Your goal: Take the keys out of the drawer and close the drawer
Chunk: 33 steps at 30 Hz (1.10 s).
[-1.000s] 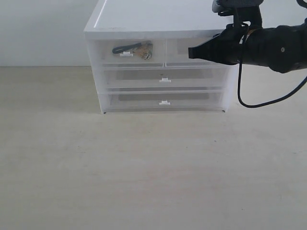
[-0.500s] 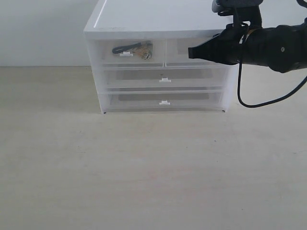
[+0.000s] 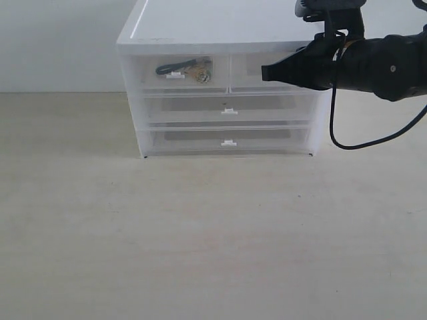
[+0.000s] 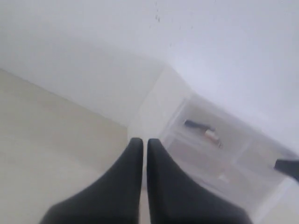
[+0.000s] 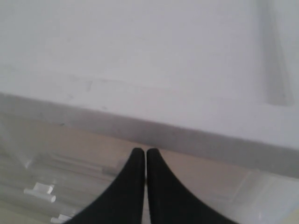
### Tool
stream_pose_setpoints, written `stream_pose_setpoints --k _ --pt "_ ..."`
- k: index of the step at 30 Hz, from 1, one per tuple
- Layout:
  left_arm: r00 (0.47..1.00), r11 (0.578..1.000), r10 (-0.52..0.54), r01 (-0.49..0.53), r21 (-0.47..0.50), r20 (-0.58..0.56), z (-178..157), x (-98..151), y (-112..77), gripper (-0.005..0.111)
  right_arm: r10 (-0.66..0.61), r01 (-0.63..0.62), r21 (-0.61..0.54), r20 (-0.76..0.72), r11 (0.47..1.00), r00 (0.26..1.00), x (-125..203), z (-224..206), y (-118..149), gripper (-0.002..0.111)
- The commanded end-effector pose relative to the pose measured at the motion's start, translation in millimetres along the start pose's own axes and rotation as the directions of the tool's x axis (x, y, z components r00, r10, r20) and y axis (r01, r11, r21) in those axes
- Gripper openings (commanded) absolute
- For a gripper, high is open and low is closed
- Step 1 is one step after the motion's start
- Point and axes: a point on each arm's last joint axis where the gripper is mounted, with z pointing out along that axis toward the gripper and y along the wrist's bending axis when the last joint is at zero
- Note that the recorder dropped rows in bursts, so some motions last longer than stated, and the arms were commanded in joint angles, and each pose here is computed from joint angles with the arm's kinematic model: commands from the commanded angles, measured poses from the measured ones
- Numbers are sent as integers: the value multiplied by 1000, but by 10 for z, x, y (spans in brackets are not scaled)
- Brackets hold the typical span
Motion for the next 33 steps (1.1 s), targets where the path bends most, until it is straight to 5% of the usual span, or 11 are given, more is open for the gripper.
stream_pose_setpoints --k 1,4,7,11,15,16,17,19,25,29,33 --pt "975 989 -108 86 117 193 -90 -444 -233 4 34 -35 9 121 999 992 -139 62 -37 0" --pt "954 987 29 -73 140 299 -178 -971 -541 4 34 -35 8 127 999 991 -144 61 -37 0" --pt "951 956 283 -291 43 127 219 -1514 -872 4 34 -35 8 134 999 990 -150 60 -37 0" --pt "540 566 823 -809 159 -178 1005 -1481 -901 4 33 -35 8 136 999 990 -152 60 -37 0" --pt "412 434 899 -881 186 -146 1691 -975 -734 4 33 -35 8 141 999 989 -156 60 -38 0" --pt "473 494 869 -851 179 -147 1771 -904 -748 4 33 -35 8 148 999 988 -163 59 -38 0" --pt "633 662 748 -733 154 -199 1931 -762 -740 4 33 -35 8 157 999 987 -172 57 -38 0" --pt "761 825 559 -549 131 -329 2171 -533 -701 4 33 -35 8 179 999 983 -191 54 -38 0" --pt "654 889 433 -421 177 -620 2522 190 -661 4 24 -27 9 195 1000 980 -206 51 -39 0" --pt "390 538 840 -690 484 -378 2586 430 -865 4 7 -10 13 195 1000 981 -206 51 -39 0" --pt "363 369 927 -828 422 -100 2630 367 -1020 4 -4 1 15 188 1000 982 -200 52 -39 0"
